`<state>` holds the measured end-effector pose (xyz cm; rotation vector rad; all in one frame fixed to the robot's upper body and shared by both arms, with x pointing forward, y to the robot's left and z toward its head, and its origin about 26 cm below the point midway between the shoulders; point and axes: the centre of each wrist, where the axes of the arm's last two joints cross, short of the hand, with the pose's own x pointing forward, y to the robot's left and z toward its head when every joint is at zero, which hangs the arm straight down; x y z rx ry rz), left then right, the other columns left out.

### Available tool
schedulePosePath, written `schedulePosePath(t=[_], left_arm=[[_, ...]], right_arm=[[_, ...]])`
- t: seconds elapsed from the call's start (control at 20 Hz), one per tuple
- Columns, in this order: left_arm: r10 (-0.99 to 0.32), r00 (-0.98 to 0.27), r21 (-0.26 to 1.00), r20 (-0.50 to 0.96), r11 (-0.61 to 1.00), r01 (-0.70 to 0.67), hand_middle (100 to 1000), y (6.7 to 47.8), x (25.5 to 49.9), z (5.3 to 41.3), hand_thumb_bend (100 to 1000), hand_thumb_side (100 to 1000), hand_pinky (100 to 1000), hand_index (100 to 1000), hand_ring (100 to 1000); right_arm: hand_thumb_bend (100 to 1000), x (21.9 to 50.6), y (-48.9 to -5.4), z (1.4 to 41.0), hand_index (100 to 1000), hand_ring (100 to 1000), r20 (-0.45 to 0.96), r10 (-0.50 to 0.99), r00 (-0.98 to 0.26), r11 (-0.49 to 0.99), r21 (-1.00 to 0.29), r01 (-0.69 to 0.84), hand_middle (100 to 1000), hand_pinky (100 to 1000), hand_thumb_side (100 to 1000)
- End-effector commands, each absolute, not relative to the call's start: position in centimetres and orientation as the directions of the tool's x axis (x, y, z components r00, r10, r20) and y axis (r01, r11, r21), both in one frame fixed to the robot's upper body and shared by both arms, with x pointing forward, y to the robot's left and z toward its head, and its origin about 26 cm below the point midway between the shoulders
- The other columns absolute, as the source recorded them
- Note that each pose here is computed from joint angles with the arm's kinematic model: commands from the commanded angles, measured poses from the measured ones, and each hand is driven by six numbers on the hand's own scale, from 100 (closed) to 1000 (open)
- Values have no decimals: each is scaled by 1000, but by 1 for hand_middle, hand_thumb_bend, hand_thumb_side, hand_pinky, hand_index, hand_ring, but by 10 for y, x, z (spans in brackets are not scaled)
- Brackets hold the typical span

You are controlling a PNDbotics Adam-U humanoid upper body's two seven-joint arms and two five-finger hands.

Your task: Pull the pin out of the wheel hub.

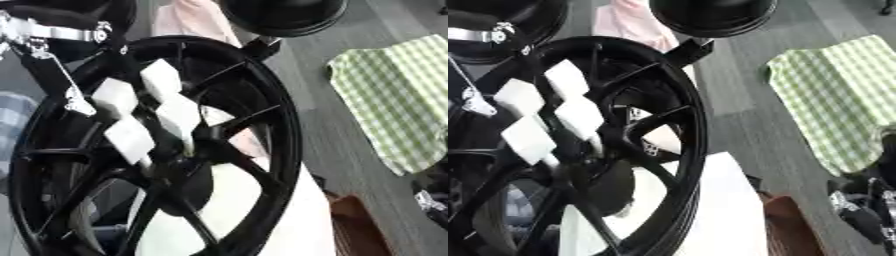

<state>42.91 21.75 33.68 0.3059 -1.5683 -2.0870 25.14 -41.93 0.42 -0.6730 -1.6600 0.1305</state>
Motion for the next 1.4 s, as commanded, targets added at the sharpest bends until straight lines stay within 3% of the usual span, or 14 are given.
schedulePosePath(t=[0.05,0.2,0.35,0.9,1.4], left_arm=[[-509,-857,944,86,-233,233,385,219,426,351,486,100,630,545,521],[-511,-857,944,71,-244,224,276,218,425,351,413,100,577,444,458],[-514,-855,954,70,-216,207,234,219,424,353,437,100,556,404,438],[-532,-843,996,82,65,56,187,244,395,397,480,100,540,366,413],[-619,-752,888,228,449,-101,169,330,371,425,453,100,524,362,398]], right_arm=[[335,253,-424,16,717,649,854,515,-74,812,-458,362,535,525,372],[336,254,-424,16,717,649,855,514,-73,812,-456,365,535,525,372],[337,253,-424,16,717,649,856,513,-72,811,-455,366,535,525,372],[341,251,-426,15,717,649,856,513,-61,808,-458,371,534,525,370],[346,246,-428,10,717,649,860,509,-39,802,-456,386,534,526,369]])
